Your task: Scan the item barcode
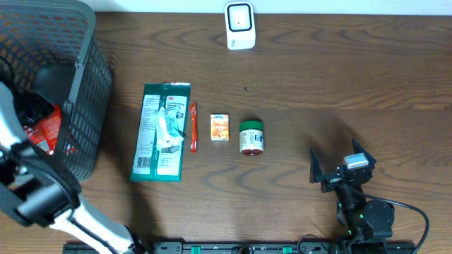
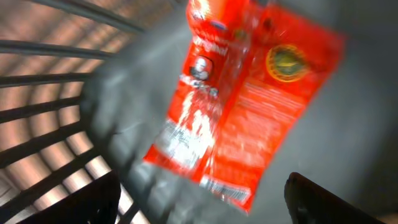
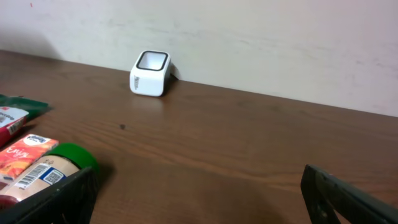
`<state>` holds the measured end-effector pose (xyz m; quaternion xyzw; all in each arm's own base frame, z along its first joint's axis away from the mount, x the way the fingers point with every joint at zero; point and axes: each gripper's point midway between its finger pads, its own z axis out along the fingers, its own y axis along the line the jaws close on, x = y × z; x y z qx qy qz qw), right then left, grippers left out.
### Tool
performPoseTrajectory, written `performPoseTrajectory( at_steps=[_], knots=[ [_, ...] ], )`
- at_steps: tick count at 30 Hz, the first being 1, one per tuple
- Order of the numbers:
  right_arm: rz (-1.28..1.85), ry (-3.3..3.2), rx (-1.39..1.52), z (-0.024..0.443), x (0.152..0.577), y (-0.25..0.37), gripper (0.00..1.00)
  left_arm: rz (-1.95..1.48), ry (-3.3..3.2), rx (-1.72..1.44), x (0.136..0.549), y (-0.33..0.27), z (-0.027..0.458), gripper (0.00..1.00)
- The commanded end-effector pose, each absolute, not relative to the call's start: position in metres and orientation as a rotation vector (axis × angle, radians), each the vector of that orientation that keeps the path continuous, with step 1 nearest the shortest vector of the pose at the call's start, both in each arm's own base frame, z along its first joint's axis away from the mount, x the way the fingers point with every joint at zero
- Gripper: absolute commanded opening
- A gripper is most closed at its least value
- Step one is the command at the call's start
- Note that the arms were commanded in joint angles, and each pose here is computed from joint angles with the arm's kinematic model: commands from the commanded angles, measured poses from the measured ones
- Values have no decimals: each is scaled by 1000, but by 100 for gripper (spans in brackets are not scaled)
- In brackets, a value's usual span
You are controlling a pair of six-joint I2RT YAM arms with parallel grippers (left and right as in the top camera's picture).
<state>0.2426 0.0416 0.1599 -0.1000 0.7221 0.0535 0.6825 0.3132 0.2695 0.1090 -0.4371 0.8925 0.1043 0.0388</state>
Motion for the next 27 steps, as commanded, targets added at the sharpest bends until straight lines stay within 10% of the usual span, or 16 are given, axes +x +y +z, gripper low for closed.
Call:
performPoseTrajectory(
  at_steps=[1, 6, 13, 27],
  knots=[
    [137, 1621, -221, 159, 242, 43, 99, 311, 2853, -1343, 311, 271, 67, 84],
    [137, 1621, -221, 159, 242, 43, 99, 292, 2938, -1367, 307, 268, 29, 77],
    [137, 1621, -221, 159, 242, 43, 99, 280, 2814, -1330, 321, 273, 78, 7],
    [137, 1622, -221, 159, 242, 43, 99, -24, 2136, -879, 322, 184, 353, 7]
  ],
)
